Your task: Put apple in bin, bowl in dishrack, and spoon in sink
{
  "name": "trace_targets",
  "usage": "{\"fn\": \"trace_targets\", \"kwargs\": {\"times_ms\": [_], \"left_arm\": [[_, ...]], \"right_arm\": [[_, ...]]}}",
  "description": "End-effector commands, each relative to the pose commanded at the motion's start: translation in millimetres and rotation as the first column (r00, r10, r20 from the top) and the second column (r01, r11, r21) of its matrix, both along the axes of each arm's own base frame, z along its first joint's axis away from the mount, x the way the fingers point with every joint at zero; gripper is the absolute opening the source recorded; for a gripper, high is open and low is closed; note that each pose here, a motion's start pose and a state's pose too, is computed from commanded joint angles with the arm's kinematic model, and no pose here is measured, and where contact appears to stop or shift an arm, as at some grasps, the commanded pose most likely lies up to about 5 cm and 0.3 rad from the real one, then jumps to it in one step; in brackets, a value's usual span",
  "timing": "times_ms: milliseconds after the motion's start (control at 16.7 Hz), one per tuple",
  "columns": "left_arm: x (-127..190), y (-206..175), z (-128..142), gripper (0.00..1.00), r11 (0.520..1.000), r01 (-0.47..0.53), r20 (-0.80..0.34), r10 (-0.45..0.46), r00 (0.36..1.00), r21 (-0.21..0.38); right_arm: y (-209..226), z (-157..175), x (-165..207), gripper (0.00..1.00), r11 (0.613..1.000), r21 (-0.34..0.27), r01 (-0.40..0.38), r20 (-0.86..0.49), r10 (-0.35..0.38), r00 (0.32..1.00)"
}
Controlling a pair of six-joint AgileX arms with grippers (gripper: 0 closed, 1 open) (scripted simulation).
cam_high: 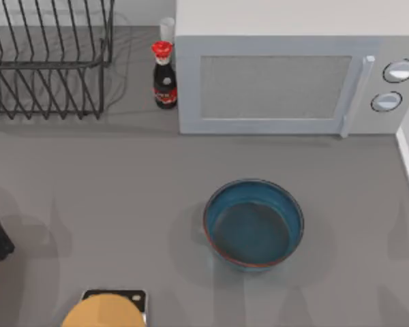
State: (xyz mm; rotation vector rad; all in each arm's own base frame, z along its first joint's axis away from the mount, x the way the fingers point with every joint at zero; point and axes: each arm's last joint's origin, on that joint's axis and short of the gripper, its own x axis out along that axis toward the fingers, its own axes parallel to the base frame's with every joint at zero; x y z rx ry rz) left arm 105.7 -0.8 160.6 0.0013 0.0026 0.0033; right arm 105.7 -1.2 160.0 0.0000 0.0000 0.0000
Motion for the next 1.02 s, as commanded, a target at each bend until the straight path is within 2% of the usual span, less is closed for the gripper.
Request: {"fn": "trace_targets", "kwargs": {"times_ms": [180,300,480,600,780,900,1020], "left_arm": [[0.1,-2.0,4.8,1.00,1.000,0.020,-0.021,-0.020,1.000,-0.002],[1.0,-6.9,17.3,1.00,0.998,0.068,-0.074,-0.068,0.995,-0.008],[7.4,-18.9,48.3,1.00,0.985,0.167,-0.209,-0.170,0.963,-0.032],[19.5,-31.7,74.8,1.00,0.970,0.238,-0.334,-0.243,0.911,-0.056],[53.8,-64.3,109.4,1.00,0.940,0.327,-0.559,-0.323,0.763,-0.097],[85.1,-98.3,122.5,1.00,0.923,0.366,-0.710,-0.336,0.619,-0.119],[117.6,-141.8,123.7,1.00,0.914,0.385,-0.836,-0.308,0.454,-0.128]], "right_arm": [[0.0,0.0,0.0,1.00,1.000,0.000,0.000,0.000,0.000,1.000],[0.0,0.0,0.0,1.00,1.000,0.000,0.000,0.000,0.000,1.000],[0.0,0.0,0.0,1.00,1.000,0.000,0.000,0.000,0.000,1.000],[0.0,0.0,0.0,1.00,1.000,0.000,0.000,0.000,0.000,1.000],[0.0,0.0,0.0,1.00,1.000,0.000,0.000,0.000,0.000,1.000],[0.0,0.0,0.0,1.00,1.000,0.000,0.000,0.000,0.000,1.000],[0.0,0.0,0.0,1.00,1.000,0.000,0.000,0.000,0.000,1.000]]}}
